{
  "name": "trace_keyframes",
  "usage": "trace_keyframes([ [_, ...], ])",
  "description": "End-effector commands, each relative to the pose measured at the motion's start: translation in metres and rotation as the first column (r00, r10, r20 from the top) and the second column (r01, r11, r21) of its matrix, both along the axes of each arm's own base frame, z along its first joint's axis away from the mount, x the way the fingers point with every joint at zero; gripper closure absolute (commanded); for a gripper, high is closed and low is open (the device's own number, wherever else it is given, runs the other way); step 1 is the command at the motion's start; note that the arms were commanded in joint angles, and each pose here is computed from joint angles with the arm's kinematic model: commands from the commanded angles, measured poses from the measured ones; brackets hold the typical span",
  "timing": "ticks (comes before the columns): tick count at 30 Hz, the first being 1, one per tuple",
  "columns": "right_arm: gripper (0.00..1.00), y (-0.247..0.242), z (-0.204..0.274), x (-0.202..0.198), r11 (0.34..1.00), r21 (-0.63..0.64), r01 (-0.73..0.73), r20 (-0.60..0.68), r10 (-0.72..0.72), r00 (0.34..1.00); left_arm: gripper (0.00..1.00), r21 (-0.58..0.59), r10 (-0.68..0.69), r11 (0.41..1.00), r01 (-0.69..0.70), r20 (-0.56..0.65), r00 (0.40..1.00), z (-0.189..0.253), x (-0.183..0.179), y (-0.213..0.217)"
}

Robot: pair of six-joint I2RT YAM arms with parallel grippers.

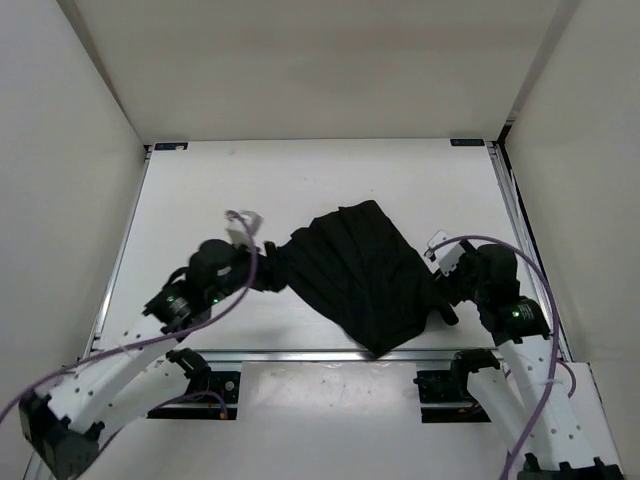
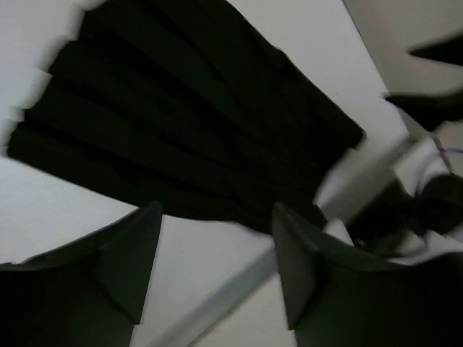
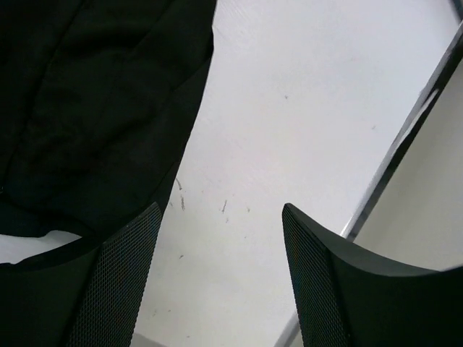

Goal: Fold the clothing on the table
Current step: Flatten the skirt out

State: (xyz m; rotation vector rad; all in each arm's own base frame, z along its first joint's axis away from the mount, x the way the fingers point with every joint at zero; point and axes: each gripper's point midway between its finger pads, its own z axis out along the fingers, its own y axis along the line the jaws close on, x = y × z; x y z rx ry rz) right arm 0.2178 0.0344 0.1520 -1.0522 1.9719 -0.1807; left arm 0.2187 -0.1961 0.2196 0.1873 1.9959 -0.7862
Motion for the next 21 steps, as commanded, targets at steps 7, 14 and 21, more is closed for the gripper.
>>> trace_keyframes([
  [7,0.26,0.014,0.030,0.020,0.963,0.269,0.017,-0.045,-0.005,0.999,0.46,-0.253,-0.327,0.933,0.255,-0.301,0.896,-0.066,-0.074,-0.134],
  [14,0.26,0.019,0.000,0.014,0.969,0.243,0.037,-0.102,-0.013,0.995,0.36,-0.330,-0.380,0.904,0.272,-0.331,0.864,-0.063,-0.098,-0.177],
  [21,0.26,0.012,-0.029,0.000,0.968,0.241,0.067,-0.174,-0.025,0.984,0.26,-0.238,-0.432,0.901,0.364,-0.394,0.811,-0.095,-0.123,-0.223],
])
